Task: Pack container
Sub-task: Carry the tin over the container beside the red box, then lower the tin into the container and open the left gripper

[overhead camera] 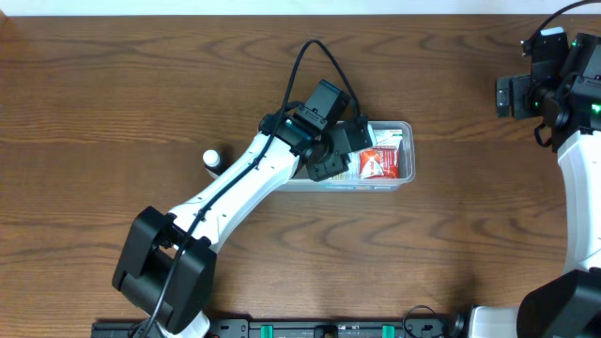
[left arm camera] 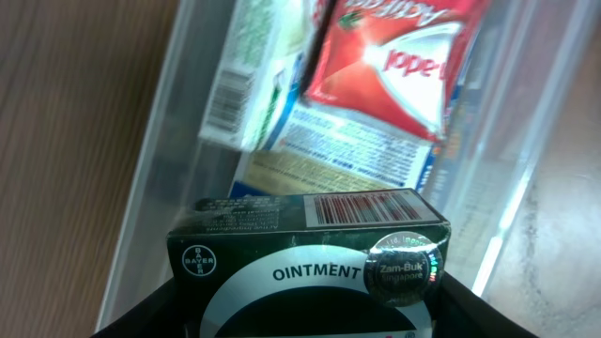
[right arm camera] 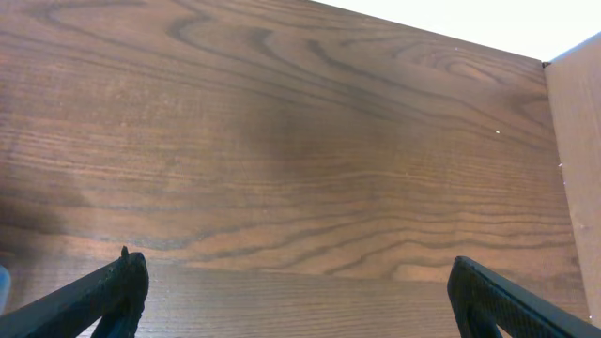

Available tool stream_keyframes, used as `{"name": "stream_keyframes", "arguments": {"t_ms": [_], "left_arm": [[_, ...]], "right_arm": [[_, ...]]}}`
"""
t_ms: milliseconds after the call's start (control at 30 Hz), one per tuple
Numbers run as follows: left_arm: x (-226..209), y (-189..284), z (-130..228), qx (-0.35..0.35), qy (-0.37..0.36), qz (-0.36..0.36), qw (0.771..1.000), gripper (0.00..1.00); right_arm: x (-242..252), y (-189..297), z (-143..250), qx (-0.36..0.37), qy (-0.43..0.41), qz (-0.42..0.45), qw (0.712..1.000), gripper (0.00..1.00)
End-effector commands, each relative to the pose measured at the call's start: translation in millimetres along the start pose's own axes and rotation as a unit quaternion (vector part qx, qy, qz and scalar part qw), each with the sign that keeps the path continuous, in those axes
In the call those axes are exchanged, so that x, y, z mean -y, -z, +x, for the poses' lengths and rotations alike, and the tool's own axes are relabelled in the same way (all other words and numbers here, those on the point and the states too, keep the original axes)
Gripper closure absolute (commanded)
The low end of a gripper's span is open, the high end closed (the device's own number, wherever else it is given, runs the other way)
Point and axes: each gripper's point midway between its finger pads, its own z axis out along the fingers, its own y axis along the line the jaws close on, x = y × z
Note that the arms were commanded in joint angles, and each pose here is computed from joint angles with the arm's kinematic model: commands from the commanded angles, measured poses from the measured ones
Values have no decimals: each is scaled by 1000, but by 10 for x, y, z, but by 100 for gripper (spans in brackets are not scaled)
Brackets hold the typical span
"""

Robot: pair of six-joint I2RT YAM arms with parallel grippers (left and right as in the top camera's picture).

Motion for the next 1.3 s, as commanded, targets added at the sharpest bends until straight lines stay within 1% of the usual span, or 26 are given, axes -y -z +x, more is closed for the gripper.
{"name": "stream_keyframes", "arguments": {"t_ms": [0,167,300,600,867,1267], "left_arm": [[64,-39,-74,15,-38,20,999,43],[64,-44,-80,17,-61,20,998,44],[74,-90,-62,14,-95,24,995,43],[91,-334,15,0,-134,37,990,44],[82,-454,23,-1,-133,38,990,44],[59,-457,-21,7,-136,32,990,43]], "right_arm": [[21,-17,1,-2,-8,1,1000,1],[21,-17,1,-2,-8,1,1000,1],[21,-17,1,-2,-8,1,1000,1],[21,-17,1,-2,-8,1,1000,1],[21,-17,1,-2,-8,1,1000,1],[21,-17,1,-2,-8,1,1000,1]]}}
